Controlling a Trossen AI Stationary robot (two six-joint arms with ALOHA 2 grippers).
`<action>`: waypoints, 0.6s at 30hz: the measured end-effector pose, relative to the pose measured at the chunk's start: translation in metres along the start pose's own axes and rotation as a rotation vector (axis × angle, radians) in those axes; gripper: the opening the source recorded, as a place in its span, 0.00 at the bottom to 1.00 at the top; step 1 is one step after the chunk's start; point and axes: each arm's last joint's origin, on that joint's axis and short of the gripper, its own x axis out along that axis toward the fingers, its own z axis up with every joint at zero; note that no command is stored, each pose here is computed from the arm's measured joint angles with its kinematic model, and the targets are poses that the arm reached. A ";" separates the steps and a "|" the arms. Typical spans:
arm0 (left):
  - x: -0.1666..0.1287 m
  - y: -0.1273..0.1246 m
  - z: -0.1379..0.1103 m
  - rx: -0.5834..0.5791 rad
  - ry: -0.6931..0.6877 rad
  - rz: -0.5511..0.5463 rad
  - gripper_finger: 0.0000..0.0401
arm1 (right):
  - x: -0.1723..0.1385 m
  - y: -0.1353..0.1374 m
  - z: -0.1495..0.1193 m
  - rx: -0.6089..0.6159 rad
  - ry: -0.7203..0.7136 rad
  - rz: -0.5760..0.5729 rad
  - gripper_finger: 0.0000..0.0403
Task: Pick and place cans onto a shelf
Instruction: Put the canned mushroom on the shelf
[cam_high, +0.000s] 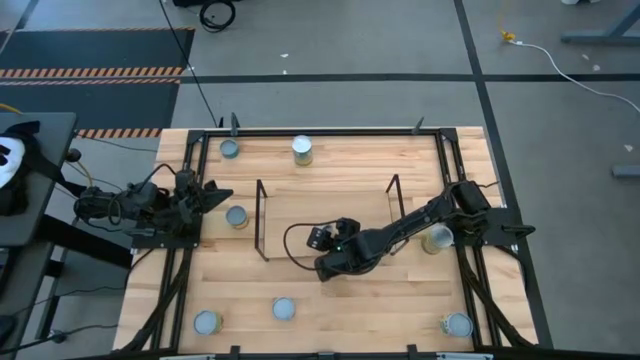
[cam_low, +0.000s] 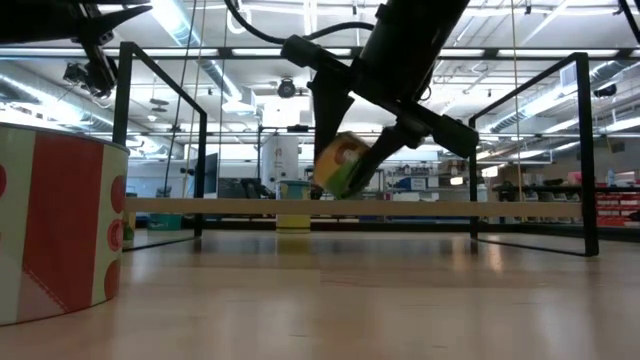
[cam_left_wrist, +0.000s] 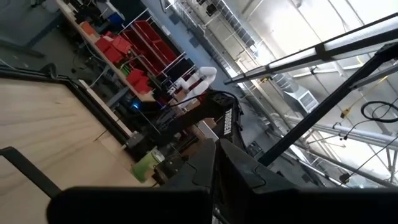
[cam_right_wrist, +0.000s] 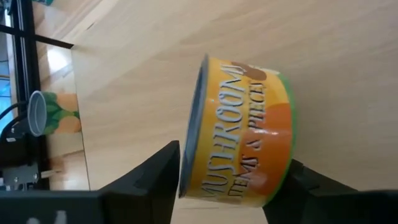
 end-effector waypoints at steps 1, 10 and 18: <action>0.000 0.000 0.000 0.015 0.000 0.000 0.06 | 0.000 0.000 0.000 -0.002 -0.001 -0.001 0.52; 0.000 0.001 0.001 0.048 -0.029 0.030 0.06 | -0.001 -0.006 0.002 -0.027 -0.007 -0.057 0.72; 0.000 0.000 0.000 0.033 0.005 -0.006 0.06 | -0.024 0.001 0.012 -0.191 0.095 -0.073 0.85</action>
